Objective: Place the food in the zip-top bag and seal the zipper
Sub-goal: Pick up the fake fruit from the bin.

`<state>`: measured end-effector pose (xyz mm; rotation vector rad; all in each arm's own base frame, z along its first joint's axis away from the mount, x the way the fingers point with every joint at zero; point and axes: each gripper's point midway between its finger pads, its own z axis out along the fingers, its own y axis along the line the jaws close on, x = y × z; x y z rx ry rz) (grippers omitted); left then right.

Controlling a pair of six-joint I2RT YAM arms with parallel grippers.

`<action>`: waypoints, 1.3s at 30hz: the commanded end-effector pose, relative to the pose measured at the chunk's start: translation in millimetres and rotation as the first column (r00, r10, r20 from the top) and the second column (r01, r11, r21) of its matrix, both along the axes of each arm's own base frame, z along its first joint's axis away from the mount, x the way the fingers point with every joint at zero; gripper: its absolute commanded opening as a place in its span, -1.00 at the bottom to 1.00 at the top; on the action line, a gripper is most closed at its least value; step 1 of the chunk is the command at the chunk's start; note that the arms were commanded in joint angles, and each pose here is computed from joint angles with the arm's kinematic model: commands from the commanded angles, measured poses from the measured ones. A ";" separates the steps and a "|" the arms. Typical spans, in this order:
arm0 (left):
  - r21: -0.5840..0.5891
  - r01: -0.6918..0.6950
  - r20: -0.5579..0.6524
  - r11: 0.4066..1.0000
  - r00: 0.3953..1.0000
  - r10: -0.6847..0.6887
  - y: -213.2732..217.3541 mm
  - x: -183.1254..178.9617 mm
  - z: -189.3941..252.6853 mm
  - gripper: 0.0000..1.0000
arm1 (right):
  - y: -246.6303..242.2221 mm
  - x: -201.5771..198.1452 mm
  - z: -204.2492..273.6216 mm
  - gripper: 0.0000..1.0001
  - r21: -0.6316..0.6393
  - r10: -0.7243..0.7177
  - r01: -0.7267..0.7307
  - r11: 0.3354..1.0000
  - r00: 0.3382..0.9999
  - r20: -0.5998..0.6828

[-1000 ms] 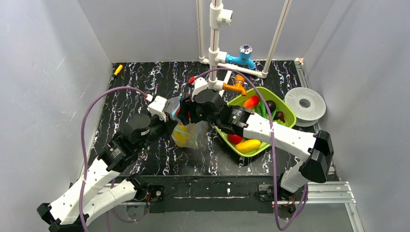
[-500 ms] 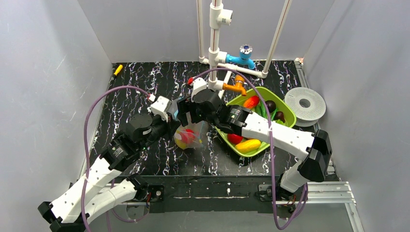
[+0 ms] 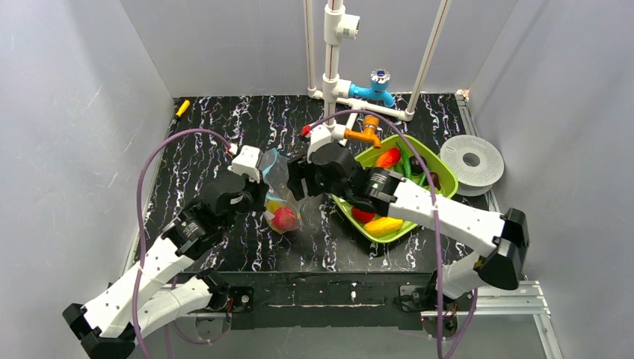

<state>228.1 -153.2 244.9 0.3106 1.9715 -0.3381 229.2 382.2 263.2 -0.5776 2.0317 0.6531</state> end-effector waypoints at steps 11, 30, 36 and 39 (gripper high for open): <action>0.080 -0.167 0.032 0.983 0.986 0.165 30.6 12.8 2.1 -1.00 | -122.2 -7.1 32.5 0.55 0.008 -0.198 0.202 0.979 0.953 0.231; 0.158 -0.202 0.041 0.967 0.979 0.198 37.9 20.5 -5.1 -1.00 | -225.3 -21.0 -94.0 0.63 -0.151 -0.504 0.491 0.858 0.862 -0.056; 0.167 -0.200 0.049 0.966 0.980 0.194 39.2 20.2 -4.5 -1.00 | -230.4 -18.2 -135.8 0.67 -0.283 -0.529 0.461 0.841 0.810 -0.252; 0.180 -0.181 0.042 0.967 0.983 0.176 36.9 20.2 -4.6 -1.00 | -235.4 -17.5 -140.7 0.70 -0.346 -0.555 0.458 0.819 0.786 -0.273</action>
